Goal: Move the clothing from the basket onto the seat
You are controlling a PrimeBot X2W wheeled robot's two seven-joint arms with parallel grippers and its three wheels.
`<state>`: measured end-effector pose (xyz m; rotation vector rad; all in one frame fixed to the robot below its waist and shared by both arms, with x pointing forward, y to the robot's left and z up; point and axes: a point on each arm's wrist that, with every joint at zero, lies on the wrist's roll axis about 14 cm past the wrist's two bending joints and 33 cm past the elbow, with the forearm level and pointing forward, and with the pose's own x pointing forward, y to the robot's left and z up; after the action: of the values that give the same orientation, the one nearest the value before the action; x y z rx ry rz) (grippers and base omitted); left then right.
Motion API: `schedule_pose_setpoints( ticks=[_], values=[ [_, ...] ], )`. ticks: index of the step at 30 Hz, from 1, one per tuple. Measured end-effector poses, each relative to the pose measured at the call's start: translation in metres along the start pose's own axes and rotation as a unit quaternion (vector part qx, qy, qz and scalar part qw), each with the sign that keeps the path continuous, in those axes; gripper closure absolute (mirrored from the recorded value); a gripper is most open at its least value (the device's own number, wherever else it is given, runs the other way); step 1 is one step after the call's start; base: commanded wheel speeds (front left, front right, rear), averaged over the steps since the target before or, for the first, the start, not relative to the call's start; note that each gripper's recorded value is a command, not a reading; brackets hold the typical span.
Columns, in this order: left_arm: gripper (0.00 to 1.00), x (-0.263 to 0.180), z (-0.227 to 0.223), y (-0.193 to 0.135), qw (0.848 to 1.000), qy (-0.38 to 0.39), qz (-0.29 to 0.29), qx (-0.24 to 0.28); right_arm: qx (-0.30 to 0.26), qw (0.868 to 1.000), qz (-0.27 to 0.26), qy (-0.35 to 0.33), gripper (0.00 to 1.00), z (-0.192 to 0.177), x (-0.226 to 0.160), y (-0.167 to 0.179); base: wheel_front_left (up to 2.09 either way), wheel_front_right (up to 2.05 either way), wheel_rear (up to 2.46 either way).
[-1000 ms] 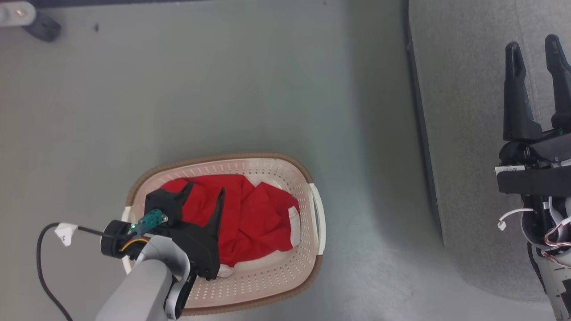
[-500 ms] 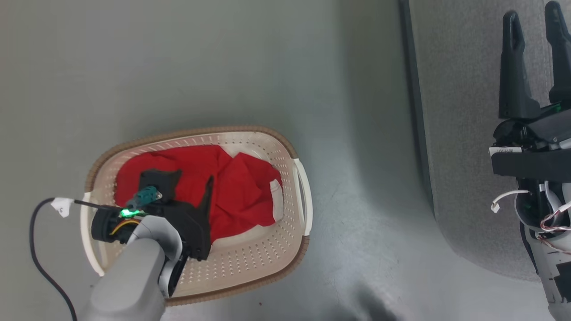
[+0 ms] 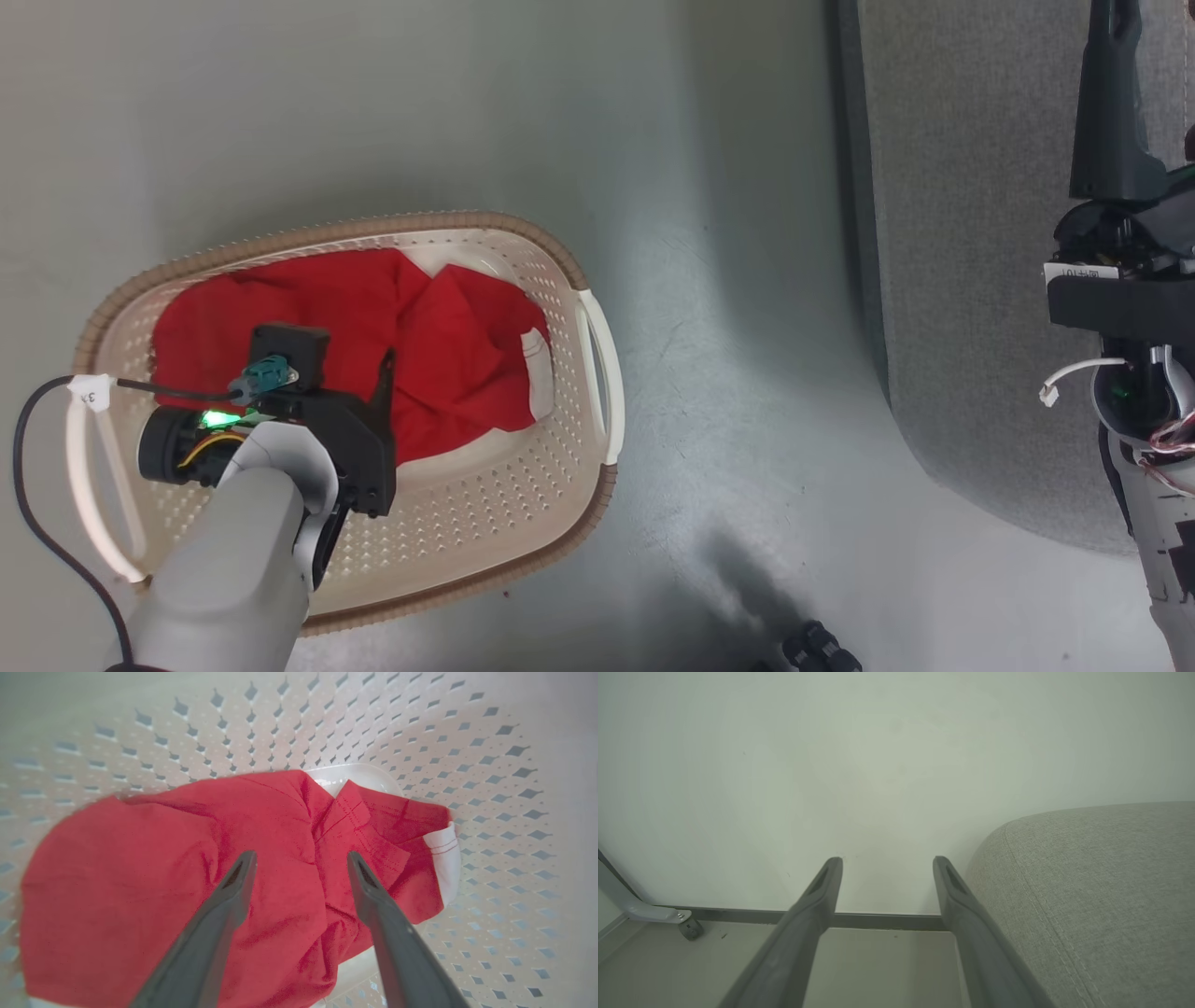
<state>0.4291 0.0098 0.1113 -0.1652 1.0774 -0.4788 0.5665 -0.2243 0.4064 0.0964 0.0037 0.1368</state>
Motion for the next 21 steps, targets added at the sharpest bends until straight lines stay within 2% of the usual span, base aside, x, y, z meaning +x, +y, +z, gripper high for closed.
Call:
schedule_pose_setpoints(
  ticks=[11,21],
  values=[
    [0.00,0.027,-0.025,0.006,0.999,0.040,-0.001,0.011,0.000,1.000,-0.006,0.016,0.00,-0.020,0.000,-0.004,0.00,0.00,0.00],
    [0.00,0.038,-0.043,0.006,0.997,0.072,0.001,0.036,-0.005,1.000,0.008,-0.001,0.00,-0.015,0.011,0.003,0.00,0.00,0.00]
  ],
)
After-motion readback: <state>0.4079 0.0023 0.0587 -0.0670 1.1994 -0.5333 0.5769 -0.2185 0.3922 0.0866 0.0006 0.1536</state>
